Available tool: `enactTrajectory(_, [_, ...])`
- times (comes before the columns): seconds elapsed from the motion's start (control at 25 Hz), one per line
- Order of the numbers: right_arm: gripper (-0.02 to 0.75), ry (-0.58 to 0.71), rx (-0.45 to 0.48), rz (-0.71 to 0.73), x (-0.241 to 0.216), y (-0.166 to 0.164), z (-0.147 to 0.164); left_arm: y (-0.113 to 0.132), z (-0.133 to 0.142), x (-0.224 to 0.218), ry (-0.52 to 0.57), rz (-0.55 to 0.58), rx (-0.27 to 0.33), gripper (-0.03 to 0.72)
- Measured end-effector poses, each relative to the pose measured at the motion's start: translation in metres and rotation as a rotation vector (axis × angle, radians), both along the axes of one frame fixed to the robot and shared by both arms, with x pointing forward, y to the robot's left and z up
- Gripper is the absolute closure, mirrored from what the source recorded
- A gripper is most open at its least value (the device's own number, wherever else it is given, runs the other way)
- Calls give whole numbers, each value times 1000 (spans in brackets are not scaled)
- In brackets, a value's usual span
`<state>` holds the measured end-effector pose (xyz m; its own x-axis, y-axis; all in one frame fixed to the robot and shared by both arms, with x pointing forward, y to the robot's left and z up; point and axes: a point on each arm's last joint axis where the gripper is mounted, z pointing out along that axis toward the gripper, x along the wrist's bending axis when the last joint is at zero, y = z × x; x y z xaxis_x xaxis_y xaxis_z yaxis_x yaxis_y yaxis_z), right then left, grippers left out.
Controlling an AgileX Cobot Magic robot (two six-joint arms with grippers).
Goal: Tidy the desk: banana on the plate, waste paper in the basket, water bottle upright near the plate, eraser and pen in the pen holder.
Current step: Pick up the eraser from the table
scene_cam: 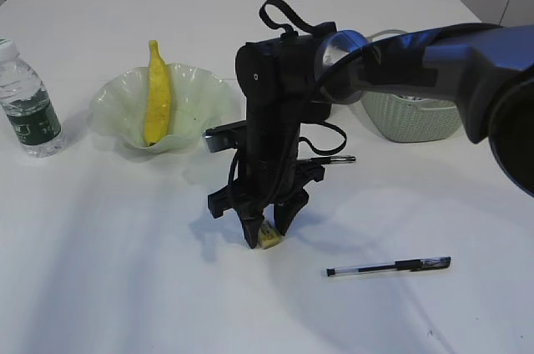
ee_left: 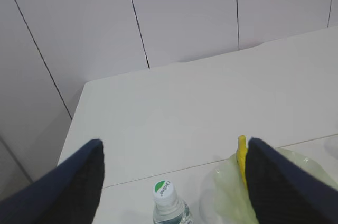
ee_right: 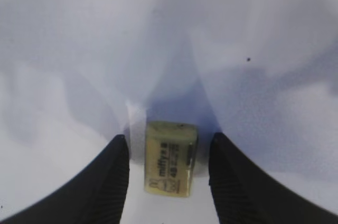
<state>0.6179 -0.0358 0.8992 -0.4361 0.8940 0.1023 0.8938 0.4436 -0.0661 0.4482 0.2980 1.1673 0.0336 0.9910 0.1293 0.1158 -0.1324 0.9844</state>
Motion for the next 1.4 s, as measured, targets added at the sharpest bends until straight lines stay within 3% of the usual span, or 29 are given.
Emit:
enactTrajectory(0.24, [381, -4, -8, 4, 1, -1, -1, 0, 0, 0, 0, 0, 0, 95])
enactTrajectory(0.6, [528, -7, -9, 5, 1, -1, -1, 0, 0, 0, 0, 0, 0, 95])
enactTrajectory(1.4, [531, -1, -6, -17, 1, 0, -1, 0, -2, 0, 21, -1, 0, 95])
